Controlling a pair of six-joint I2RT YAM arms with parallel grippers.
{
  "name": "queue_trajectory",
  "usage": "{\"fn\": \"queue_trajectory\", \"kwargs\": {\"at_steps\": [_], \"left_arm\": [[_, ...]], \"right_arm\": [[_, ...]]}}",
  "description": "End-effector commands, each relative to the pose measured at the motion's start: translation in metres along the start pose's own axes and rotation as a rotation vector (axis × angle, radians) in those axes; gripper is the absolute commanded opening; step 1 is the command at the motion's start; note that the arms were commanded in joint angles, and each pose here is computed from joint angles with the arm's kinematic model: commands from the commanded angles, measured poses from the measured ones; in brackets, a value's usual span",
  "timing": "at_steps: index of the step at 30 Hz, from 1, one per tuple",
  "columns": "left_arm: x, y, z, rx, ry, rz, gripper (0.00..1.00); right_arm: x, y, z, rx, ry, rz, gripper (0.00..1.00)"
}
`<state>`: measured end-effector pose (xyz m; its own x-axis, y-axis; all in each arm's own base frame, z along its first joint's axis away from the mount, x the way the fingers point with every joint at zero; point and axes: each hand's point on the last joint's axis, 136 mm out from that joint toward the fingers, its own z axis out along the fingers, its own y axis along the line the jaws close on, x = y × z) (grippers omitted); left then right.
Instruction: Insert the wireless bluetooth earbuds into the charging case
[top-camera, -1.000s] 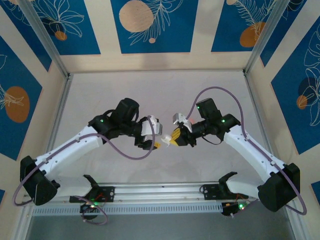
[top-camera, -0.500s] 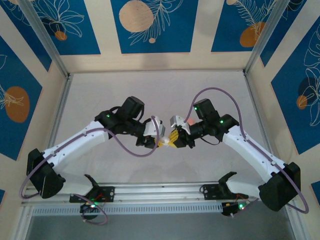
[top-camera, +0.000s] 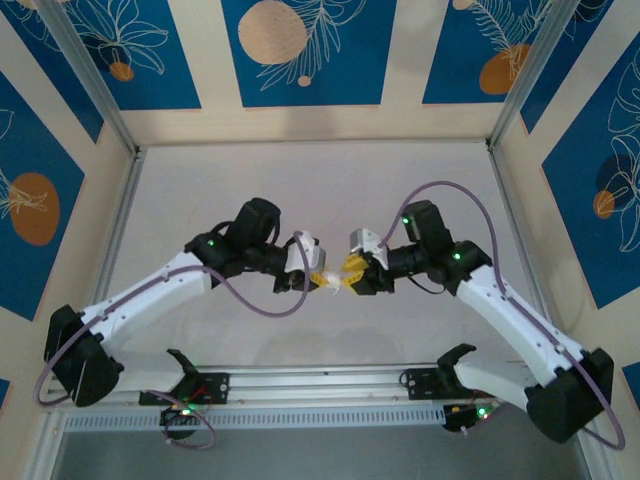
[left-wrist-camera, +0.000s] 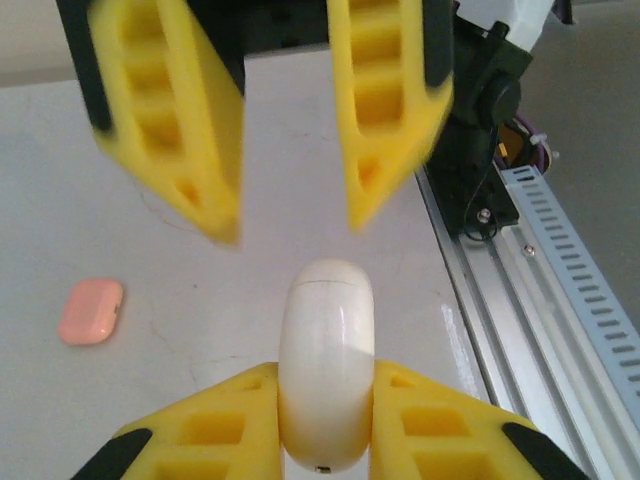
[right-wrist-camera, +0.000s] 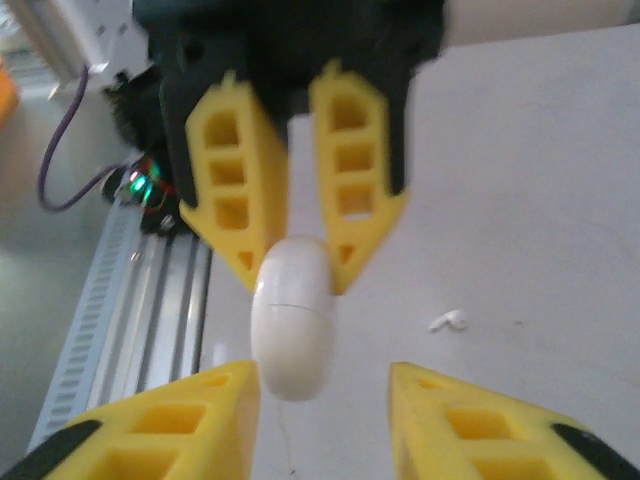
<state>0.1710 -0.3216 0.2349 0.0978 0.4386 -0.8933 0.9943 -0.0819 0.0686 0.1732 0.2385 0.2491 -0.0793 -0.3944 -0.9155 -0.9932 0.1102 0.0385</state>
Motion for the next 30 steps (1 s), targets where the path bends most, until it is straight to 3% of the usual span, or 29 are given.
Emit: {"fn": "queue_trajectory", "kwargs": {"at_steps": [1,5,10,18,30], "left_arm": [[-0.035,0.015,-0.008,-0.09,-0.249,-0.013,0.2],[-0.051,0.019,-0.016,-0.141,-0.43,-0.016,0.21],[-0.061,0.018,-0.017,-0.111,-0.52,-0.023,0.21],[-0.07,0.018,-0.018,-0.085,-0.571,-0.026,0.21],[-0.069,0.017,-0.018,-0.076,-0.578,-0.038,0.21]], "right_arm": [[-0.02,-0.014,-0.015,0.122,-0.138,-0.044,0.5],[-0.024,-0.013,-0.027,0.156,-0.258,-0.06,0.61],[-0.027,-0.006,-0.028,0.079,-0.292,-0.039,0.61],[-0.034,0.002,-0.024,-0.038,-0.316,-0.037,0.6],[-0.047,0.002,-0.02,-0.081,-0.341,-0.064,0.48]]}}
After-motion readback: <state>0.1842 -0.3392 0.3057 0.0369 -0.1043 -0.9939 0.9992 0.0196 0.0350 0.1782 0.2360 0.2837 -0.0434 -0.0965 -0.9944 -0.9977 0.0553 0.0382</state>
